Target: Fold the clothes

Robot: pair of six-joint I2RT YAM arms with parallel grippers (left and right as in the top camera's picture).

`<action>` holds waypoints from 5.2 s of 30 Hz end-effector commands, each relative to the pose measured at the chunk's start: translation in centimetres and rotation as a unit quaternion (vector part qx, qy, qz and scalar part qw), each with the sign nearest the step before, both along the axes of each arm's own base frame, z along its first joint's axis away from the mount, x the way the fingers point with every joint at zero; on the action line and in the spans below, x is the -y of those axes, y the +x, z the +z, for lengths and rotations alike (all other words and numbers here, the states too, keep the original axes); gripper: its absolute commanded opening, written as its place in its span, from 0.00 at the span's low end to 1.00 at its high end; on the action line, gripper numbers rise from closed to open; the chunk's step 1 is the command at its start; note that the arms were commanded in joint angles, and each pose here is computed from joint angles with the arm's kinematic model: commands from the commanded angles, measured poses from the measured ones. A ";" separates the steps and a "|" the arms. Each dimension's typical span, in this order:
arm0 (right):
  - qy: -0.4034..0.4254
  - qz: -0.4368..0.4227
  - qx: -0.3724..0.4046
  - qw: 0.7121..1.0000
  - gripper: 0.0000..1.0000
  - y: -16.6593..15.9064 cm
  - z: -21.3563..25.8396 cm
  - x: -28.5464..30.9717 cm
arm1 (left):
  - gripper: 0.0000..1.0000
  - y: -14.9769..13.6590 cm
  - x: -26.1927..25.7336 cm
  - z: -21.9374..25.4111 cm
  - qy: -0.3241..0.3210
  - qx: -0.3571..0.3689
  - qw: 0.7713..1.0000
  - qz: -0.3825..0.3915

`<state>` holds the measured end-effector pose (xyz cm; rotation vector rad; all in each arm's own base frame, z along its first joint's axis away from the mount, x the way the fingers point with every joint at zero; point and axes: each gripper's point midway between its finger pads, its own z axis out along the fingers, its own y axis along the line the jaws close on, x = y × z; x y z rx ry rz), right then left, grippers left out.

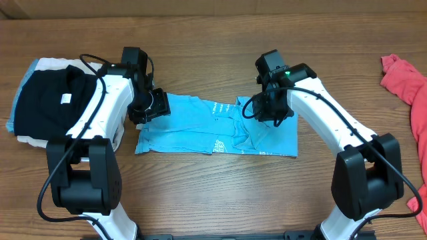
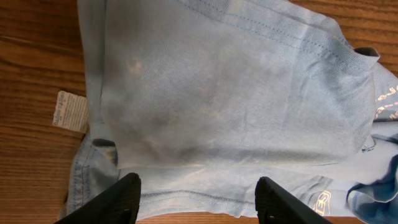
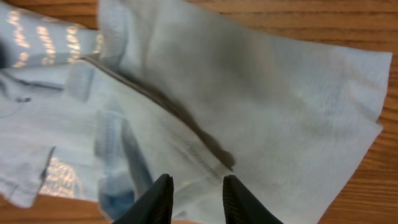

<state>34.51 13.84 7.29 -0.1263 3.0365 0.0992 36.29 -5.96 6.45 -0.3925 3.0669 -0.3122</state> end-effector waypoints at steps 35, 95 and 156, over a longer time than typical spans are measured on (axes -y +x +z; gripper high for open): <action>0.201 0.198 -0.083 0.956 0.40 -7.6 -2.9 -8.7 | 0.63 0.0 0.1 0.3 -0.004 -0.002 1.000 -0.011; -0.052 -0.194 0.005 0.980 0.34 0.2 3.4 12.5 | 0.04 0.2 -1.6 -6.5 0.013 -0.026 0.992 -0.120; -0.056 -0.230 -0.014 0.972 0.34 -0.6 3.3 15.1 | 0.04 0.0 18.4 9.1 -0.032 0.066 0.966 -0.250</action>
